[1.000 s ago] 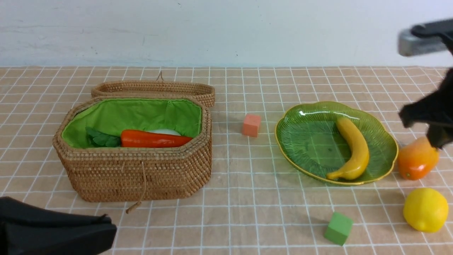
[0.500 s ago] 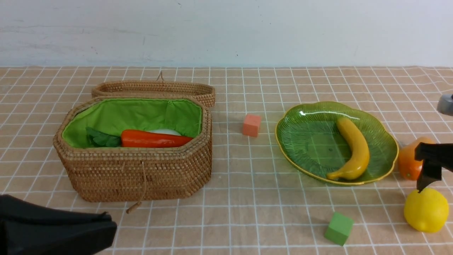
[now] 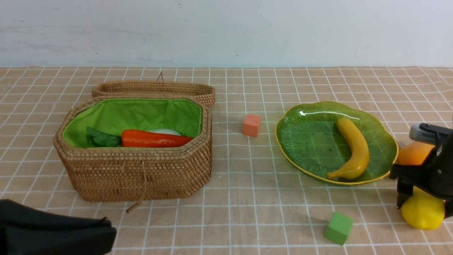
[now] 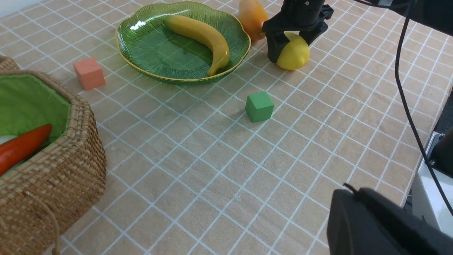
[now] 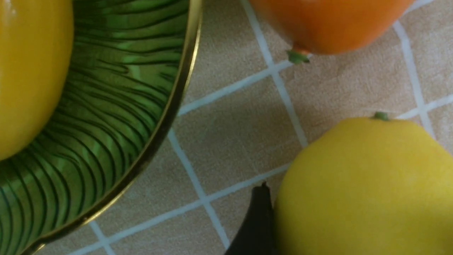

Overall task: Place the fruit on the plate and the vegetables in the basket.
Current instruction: Use the right arm to grab a lemon and put it into the right plate, then use the right arm to grab a mango and put it into the right plate

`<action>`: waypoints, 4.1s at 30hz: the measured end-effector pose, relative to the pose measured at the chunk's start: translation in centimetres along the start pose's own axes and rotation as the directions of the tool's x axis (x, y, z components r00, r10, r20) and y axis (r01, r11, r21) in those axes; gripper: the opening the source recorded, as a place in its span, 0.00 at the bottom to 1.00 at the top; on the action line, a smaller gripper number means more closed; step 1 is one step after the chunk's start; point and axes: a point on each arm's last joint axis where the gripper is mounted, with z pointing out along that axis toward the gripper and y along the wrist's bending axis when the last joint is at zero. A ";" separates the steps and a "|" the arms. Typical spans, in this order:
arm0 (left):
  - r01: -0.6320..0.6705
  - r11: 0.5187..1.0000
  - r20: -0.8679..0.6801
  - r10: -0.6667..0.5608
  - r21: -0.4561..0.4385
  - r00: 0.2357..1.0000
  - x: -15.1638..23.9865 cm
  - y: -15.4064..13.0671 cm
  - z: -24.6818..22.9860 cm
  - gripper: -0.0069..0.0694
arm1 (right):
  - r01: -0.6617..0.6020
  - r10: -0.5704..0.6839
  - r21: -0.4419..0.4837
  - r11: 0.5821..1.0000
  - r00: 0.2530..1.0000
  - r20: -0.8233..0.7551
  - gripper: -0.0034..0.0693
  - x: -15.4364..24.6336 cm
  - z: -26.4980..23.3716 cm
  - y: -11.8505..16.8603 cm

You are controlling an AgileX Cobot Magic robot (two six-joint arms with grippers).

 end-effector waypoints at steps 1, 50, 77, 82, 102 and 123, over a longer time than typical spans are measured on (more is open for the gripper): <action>0.000 1.000 -0.001 0.000 0.000 1.000 0.0 0.0 0.0 0.07 | 0.012 -0.012 -0.001 1.000 1.000 -0.003 0.88 0.0 0.1 0.0; 0.003 1.000 0.118 0.000 -0.030 0.993 -1.1 0.3 0.0 0.09 | 0.216 -0.221 0.047 0.975 0.951 0.215 0.59 -6.2 -13.2 0.6; 0.009 1.000 0.122 -0.006 -0.026 0.992 -1.1 0.2 0.0 0.11 | -0.298 0.358 -0.344 0.890 0.925 0.125 0.95 -8.5 -2.9 -6.5; 0.018 1.000 0.123 -0.016 -0.018 0.992 -1.1 0.2 0.0 0.11 | -0.323 0.379 -0.363 0.874 0.921 0.094 0.95 -10.4 -0.2 -6.3; 0.040 0.999 0.124 -0.039 -0.002 0.991 -1.2 0.1 0.2 0.12 | -0.040 0.093 -0.302 0.953 0.982 0.165 0.81 -11.6 -5.7 -3.9; 0.024 1.000 0.099 -0.023 -0.013 0.995 -1.1 0.3 0.5 0.13 | 0.312 -0.234 -0.328 0.892 0.938 0.256 0.98 -7.1 -5.8 11.0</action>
